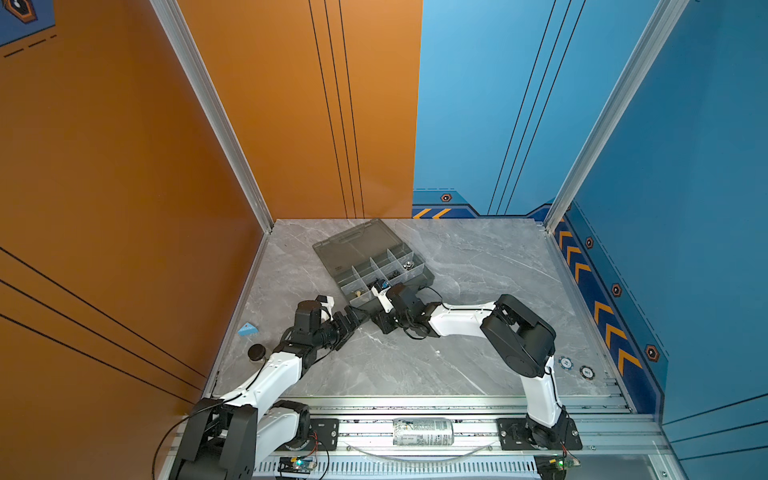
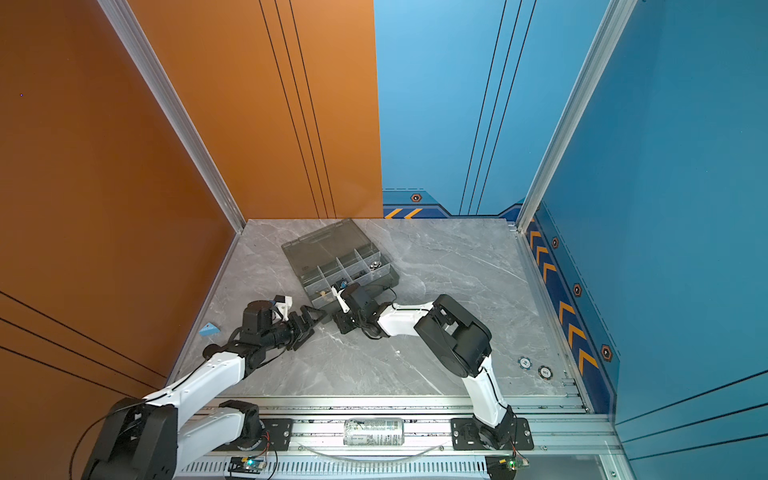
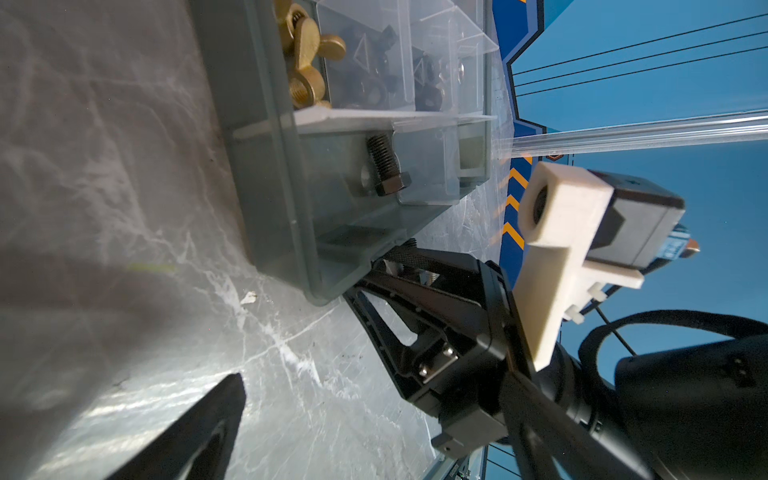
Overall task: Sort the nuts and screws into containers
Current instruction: 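Move the open right gripper down to the next black bolt at the box edge, then close the right gripper on the black bolt, then lift the black bolt and carry it over the box with the right gripper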
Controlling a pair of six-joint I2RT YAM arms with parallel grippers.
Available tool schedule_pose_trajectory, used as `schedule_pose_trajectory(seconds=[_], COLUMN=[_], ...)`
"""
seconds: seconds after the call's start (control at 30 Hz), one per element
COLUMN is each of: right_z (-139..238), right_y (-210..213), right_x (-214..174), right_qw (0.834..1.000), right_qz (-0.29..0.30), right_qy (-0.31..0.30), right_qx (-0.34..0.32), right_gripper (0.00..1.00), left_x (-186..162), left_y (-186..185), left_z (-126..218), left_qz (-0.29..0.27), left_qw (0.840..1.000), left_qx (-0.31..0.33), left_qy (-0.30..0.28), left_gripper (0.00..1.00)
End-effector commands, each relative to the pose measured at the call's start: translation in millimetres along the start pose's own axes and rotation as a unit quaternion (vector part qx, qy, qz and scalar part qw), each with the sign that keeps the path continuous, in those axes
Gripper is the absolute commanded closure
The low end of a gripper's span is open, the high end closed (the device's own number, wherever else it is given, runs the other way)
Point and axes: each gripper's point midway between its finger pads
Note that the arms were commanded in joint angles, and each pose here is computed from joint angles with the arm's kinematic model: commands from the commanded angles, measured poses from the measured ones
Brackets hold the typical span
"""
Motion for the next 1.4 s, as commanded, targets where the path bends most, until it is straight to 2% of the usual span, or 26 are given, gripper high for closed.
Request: schedule_pose_trajectory(seconds=[0.0, 0.37, 0.53, 0.7, 0.87, 1.03, 1.37], right_z=[-5.9, -6.1, -5.8, 6.8, 26.4, 46.5, 67.3], right_y=[-12.7, -15.1, -22.2, -24.2, -23.6, -12.4, 9.9], right_x=[-9.3, -7.8, -18.3, -19.8, -21.1, -18.4, 42.9], right_qw=[1.000, 1.000, 0.999, 0.999, 0.999, 0.999, 1.000], right_qz=[-0.012, -0.024, -0.028, -0.029, -0.023, 0.004, 0.022], right_qy=[-0.001, -0.014, -0.004, -0.004, -0.005, 0.032, 0.000], right_qx=[-0.019, -0.014, -0.019, -0.021, -0.024, -0.024, 0.012], right_gripper=[0.71, 0.74, 0.94, 0.99, 1.00, 1.00, 1.00], left_x=[-5.0, -4.1, -3.5, -3.4, -3.2, -2.7, -2.0], left_y=[6.0, 6.1, 4.6, 3.5, 4.3, 3.9, -0.8], left_z=[-0.3, -0.2, 0.4, 2.5, 5.1, 5.6, 6.5], left_qz=[0.005, 0.006, 0.004, 0.003, 0.003, 0.003, 0.000], left_qw=[1.000, 1.000, 1.000, 1.000, 1.000, 1.000, 1.000], left_qx=[0.003, 0.004, 0.003, 0.002, 0.005, 0.005, -0.004], left_qy=[0.010, 0.009, 0.009, 0.007, 0.004, 0.004, 0.004], left_gripper=[0.02, 0.02, 0.02, 0.02, 0.02, 0.02, 0.02])
Point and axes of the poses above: each gripper's point midway between its finger pads, its own z axis back along the fingers, its own y axis along the line the jaws close on, x = y × z, and after that the axes turned 7 degrees about -z, right-handed
